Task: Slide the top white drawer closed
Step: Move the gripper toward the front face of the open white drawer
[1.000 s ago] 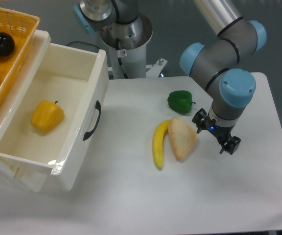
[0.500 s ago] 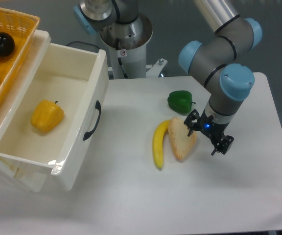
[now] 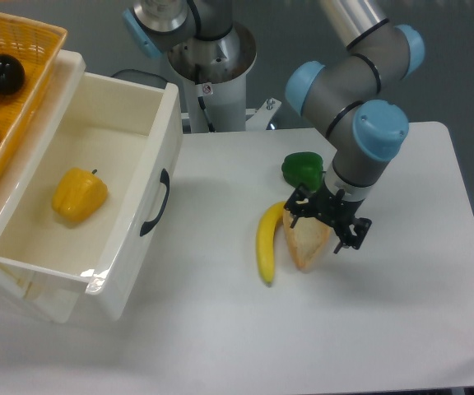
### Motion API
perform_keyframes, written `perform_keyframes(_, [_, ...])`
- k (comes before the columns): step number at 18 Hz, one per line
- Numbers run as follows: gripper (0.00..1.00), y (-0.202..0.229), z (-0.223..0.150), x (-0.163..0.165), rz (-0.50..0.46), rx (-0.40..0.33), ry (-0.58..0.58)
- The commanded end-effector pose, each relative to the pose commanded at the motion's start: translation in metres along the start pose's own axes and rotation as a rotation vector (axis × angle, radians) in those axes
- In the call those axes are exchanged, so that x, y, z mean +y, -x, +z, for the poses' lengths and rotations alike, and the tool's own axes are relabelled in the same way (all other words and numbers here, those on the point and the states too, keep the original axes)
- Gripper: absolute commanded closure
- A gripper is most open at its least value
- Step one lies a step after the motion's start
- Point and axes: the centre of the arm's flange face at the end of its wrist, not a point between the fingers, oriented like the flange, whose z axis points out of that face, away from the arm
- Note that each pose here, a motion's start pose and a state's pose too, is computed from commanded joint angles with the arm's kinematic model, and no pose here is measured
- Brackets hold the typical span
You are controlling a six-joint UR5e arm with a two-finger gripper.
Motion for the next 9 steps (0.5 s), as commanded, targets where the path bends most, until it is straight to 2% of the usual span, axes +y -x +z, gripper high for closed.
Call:
perform_keyframes(2, [0.07, -0.007, 0.001, -0.005, -0.011, 0.032, -0.032])
perform_keyframes(4, [0.13, -0.024, -0.006, -0.014, -0.026, 0.052, -0.027])
perform_keyframes(9, [0.41, -0.069, -0.020, -0.040, -0.020, 0.057, -0.020])
